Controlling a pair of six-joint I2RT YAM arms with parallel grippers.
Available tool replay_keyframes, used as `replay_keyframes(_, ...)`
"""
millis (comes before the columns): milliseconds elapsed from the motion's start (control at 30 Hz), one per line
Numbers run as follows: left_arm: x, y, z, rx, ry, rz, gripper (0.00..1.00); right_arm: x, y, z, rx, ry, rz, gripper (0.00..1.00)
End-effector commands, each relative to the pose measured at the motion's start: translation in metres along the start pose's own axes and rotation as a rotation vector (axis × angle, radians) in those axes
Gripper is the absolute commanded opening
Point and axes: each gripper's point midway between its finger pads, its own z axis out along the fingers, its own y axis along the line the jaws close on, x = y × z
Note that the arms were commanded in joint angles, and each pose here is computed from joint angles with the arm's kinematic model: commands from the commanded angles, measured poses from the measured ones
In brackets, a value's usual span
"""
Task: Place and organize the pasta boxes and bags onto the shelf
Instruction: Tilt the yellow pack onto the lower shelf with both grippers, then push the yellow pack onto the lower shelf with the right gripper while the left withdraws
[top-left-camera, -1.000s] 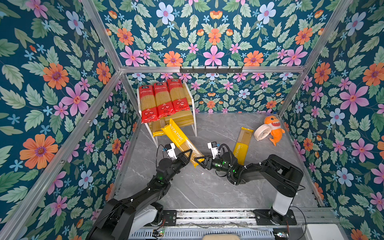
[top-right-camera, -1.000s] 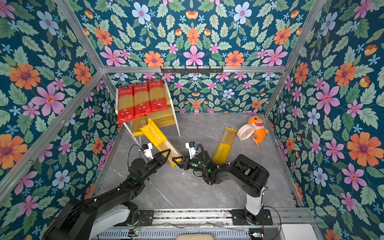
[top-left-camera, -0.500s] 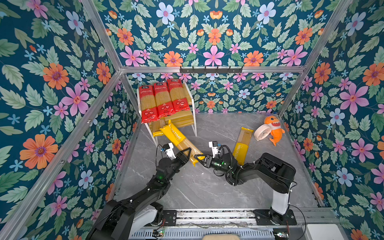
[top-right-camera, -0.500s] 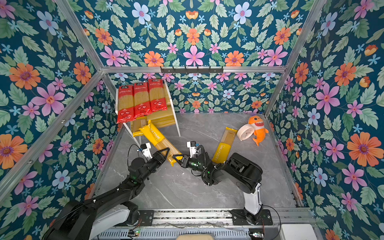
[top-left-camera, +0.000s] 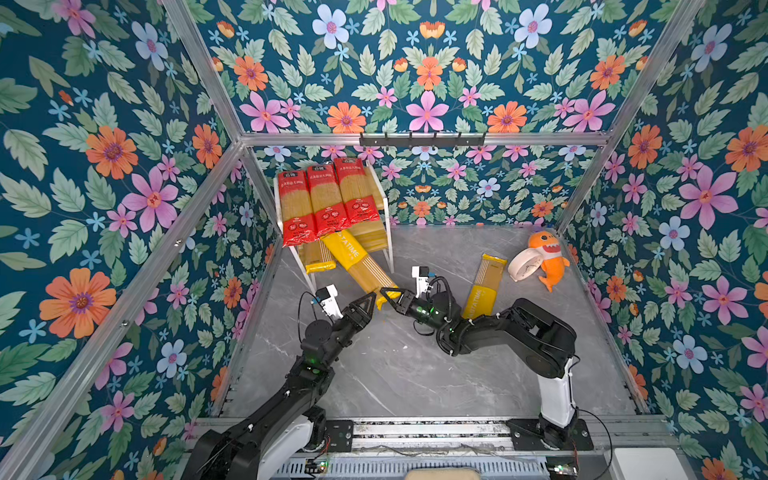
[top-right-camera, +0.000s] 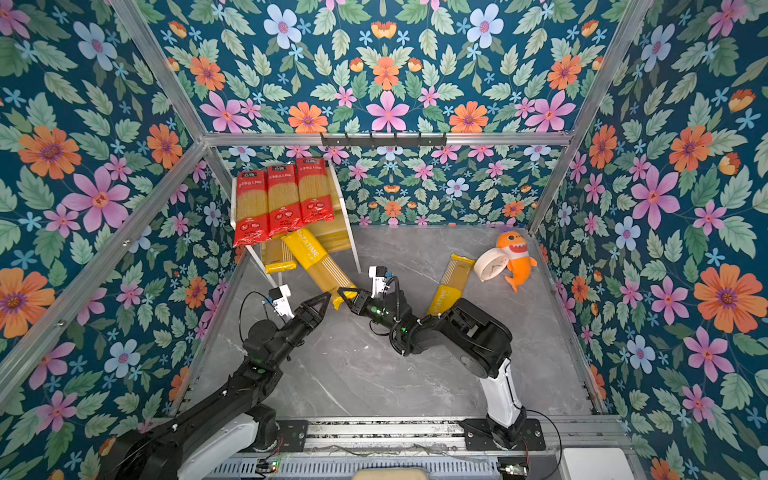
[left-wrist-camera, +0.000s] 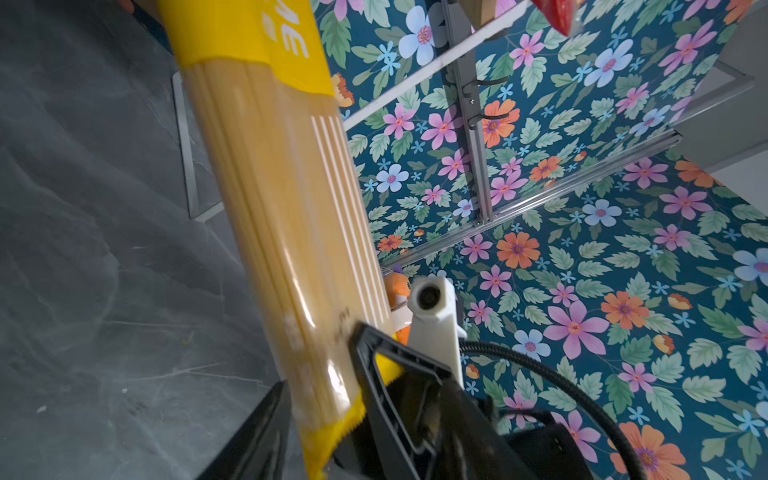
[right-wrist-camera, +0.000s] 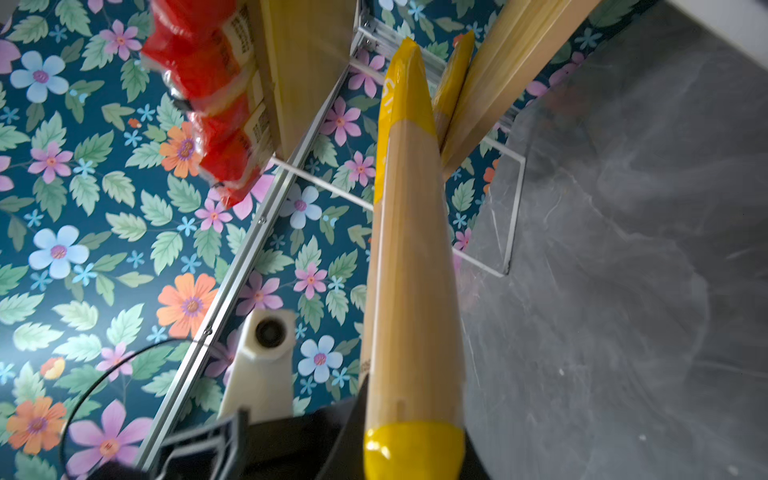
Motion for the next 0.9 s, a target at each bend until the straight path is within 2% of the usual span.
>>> replay_keyframes(0,0.007,0.017,-0.007,-0.086,0.029,0.030,0.60,-0.038,0.026,0.015,-0.082,-0.135,-0.014,0.00)
replay_keyframes(200,0.007,0.053,-0.031,-0.286,0.010,0.066,0.59,-0.064,0.014,0.055,-0.035,-0.211,0.006,0.00)
replay_keyframes(467,-0.003,0.093,-0.064,-0.550,-0.046,0.113,0.59,-0.057,-0.019,0.090,0.141,-0.220,0.112,0.00)
replay_keyframes(600,-0.003,0.104,-0.070,-0.602,-0.057,0.108,0.58,-0.047,-0.021,0.107,0.178,-0.203,0.171,0.10)
replay_keyframes(867,-0.002,0.103,-0.071,-0.584,-0.068,0.091,0.58,-0.031,-0.017,0.129,0.182,-0.170,0.219,0.34)
